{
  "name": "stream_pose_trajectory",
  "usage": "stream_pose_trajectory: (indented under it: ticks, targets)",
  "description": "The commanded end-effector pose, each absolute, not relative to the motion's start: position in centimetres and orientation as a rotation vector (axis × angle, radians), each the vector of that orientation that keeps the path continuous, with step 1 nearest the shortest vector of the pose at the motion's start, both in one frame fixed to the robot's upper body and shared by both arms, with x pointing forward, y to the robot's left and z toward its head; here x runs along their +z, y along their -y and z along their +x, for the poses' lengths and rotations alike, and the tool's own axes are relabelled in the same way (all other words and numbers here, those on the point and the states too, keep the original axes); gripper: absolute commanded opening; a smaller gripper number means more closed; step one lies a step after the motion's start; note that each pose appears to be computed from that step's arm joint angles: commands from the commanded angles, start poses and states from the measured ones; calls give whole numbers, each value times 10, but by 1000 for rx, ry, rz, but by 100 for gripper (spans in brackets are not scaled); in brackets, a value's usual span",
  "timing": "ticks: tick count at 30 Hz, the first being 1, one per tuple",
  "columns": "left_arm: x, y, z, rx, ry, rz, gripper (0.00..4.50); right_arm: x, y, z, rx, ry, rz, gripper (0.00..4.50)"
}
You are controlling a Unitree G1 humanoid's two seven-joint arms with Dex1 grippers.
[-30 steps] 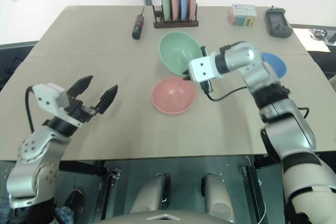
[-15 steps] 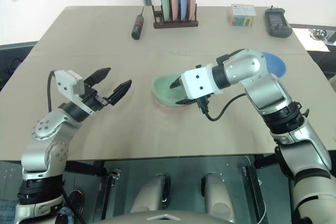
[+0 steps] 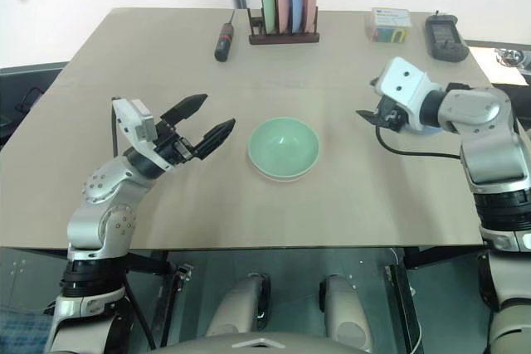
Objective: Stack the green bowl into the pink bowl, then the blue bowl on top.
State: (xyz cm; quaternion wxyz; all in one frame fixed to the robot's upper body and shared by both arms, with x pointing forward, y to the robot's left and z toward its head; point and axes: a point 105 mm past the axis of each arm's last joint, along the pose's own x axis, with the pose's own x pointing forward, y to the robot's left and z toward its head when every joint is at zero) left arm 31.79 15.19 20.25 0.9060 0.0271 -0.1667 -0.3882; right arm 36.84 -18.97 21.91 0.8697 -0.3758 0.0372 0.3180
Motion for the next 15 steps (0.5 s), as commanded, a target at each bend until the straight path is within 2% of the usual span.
stream_pose_trajectory:
  ticks: [1, 12, 14, 15]
  targets:
    - [209, -144, 319, -854, 379, 65, 450, 221, 216, 380, 535, -89, -770, 319]
    - [212, -142, 316, -880, 396, 70, 450, 163, 258, 423, 415, -288, -801, 319]
    - [214, -143, 314, -870, 408, 72, 450, 154, 264, 428, 399, -315, -823, 268]
    - [214, -145, 314, -864, 413, 73, 450, 152, 265, 430, 398, -322, -829, 227]
